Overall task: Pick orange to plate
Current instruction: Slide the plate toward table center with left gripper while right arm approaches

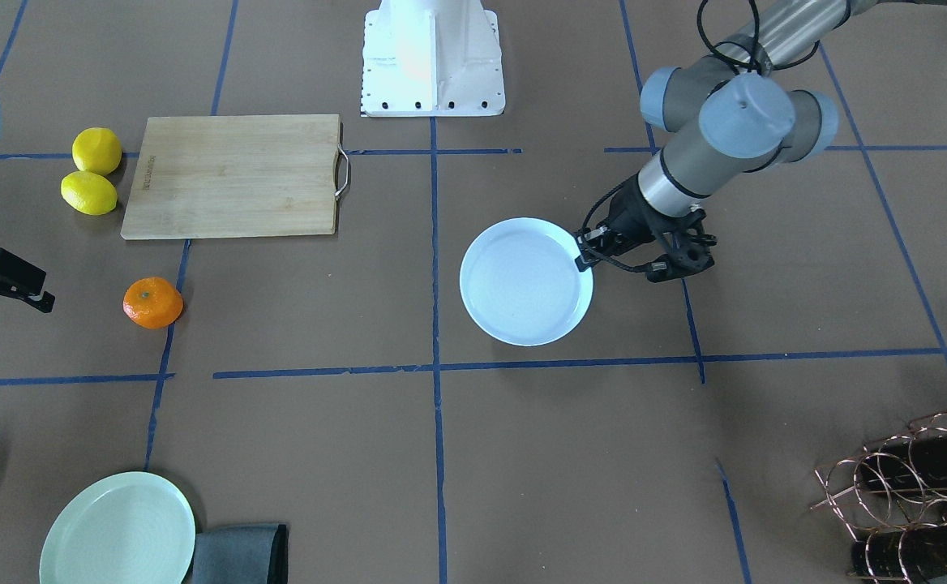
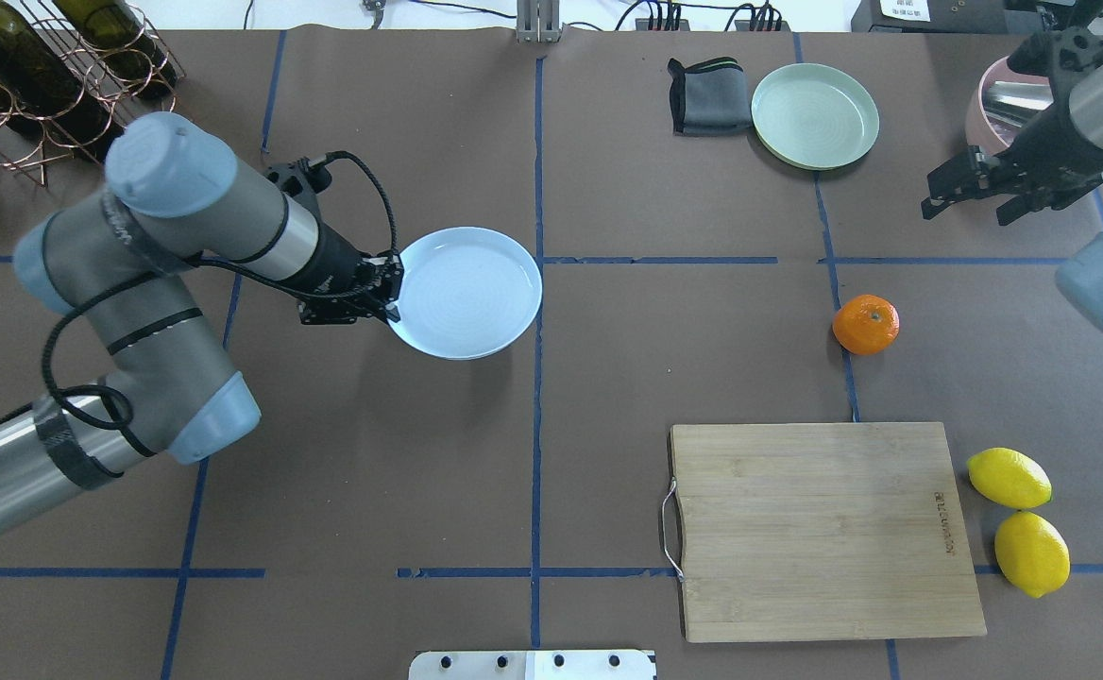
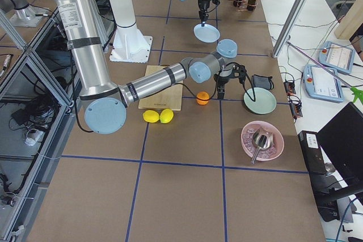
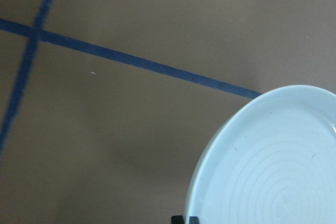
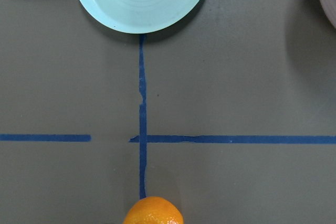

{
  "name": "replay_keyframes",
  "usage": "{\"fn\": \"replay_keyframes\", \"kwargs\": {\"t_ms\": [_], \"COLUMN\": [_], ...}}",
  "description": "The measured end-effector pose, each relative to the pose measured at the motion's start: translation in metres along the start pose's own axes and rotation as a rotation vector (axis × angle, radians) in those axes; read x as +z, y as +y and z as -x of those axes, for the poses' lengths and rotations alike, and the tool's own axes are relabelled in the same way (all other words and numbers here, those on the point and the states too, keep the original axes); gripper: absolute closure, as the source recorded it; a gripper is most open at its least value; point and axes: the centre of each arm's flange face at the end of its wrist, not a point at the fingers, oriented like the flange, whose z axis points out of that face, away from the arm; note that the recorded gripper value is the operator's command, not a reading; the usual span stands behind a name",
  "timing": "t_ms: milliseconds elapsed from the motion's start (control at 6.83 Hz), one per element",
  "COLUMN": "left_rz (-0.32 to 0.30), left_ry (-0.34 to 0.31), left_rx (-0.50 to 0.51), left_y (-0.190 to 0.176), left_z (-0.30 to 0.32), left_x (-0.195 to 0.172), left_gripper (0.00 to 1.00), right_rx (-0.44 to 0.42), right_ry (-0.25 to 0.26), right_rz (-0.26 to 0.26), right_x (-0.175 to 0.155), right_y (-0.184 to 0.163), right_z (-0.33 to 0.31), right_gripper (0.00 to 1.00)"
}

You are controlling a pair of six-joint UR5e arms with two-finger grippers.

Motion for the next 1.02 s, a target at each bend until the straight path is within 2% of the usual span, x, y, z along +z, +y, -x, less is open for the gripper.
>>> {"fn": "replay_keyframes", "kwargs": {"t_ms": [585,732,878,1024], "left_rz": [-0.018,-0.014,-0.012,-0.017], "left_ry": [-0.014,-0.02,-0.024,-0.027], "left_rx": [-0.066,-0.066,-0.069,-0.067], "left_y": [0.04,0.049,0.052,0.049], "left_z": [-0.055,-0.057,-0.056,-0.053], "left_x": [0.061,0.07,0.073,0.073], "left_gripper": [1.0,0.96,0.18,0.0], "right_rx": [0.001,-0.001,-0.004,-0.008], "right_ry": [0.005,0.004,0.008,0.014], "right_rz": [0.013,0.015,0.014,0.011], "right_x": [0.014,0.015,0.016,0.018], "right_y": [0.01,0.011,0.011,0.012], "right_z": [0.022,0.024,0.025,0.028], "right_gripper": [0.0,0.0,0.0,0.0]}}
